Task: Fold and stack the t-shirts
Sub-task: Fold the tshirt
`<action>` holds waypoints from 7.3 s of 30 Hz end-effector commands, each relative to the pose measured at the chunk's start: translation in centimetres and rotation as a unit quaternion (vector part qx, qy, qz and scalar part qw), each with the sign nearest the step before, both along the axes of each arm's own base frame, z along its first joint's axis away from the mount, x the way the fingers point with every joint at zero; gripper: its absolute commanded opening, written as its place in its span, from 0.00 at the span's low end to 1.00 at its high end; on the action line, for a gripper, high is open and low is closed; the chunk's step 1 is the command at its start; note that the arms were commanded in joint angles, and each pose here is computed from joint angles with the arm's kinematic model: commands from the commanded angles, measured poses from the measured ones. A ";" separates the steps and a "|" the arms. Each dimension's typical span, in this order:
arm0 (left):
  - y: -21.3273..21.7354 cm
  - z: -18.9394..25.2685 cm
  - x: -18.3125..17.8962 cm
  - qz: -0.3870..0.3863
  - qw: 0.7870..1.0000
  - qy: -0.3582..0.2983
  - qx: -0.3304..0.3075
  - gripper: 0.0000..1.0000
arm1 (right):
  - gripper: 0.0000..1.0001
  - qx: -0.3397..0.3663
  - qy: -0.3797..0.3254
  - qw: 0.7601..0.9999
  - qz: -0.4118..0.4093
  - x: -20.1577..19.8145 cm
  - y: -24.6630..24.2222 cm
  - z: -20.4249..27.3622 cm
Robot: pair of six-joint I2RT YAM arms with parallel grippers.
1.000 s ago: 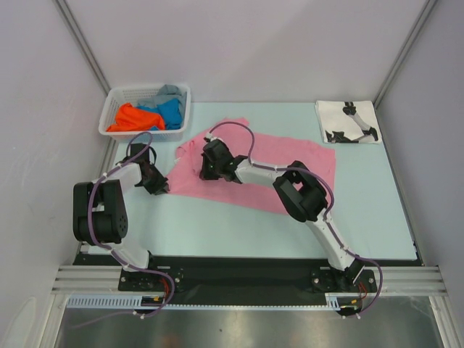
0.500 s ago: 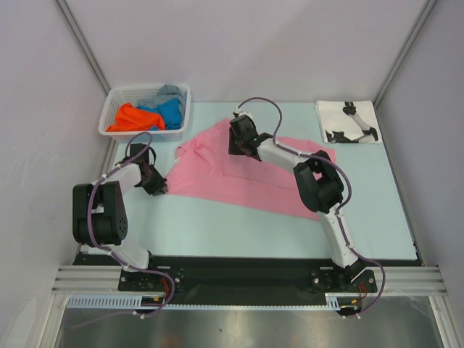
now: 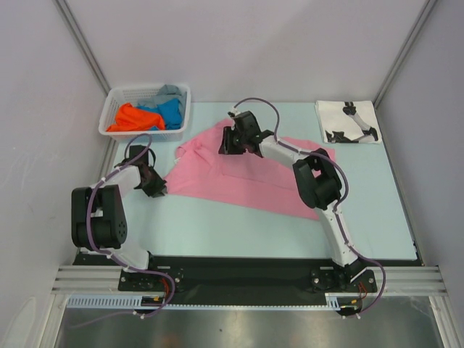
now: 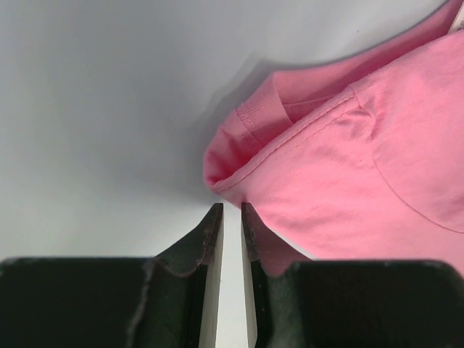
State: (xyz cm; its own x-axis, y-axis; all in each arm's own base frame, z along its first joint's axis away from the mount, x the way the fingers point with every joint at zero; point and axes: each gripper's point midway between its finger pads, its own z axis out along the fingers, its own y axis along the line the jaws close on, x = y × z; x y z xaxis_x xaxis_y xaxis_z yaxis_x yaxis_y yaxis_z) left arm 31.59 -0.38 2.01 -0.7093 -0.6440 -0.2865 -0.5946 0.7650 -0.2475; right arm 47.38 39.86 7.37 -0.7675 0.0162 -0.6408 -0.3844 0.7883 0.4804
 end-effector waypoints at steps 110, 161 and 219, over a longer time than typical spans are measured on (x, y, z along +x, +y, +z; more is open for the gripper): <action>2.3 -1.2 0.3 0.046 0.997 0.018 0.052 0.00 | 0.40 -0.272 0.287 0.892 -0.221 -24.0 -31.4 -7.6; 1.8 -0.6 -10.4 0.160 0.977 0.136 0.045 0.00 | 0.00 -0.139 0.389 0.703 -0.578 -31.0 -43.1 -6.9; -12.4 9.7 18.7 -0.266 0.938 -0.220 -0.019 0.64 | 0.45 -0.143 0.164 0.889 -0.403 -2.9 -41.4 2.4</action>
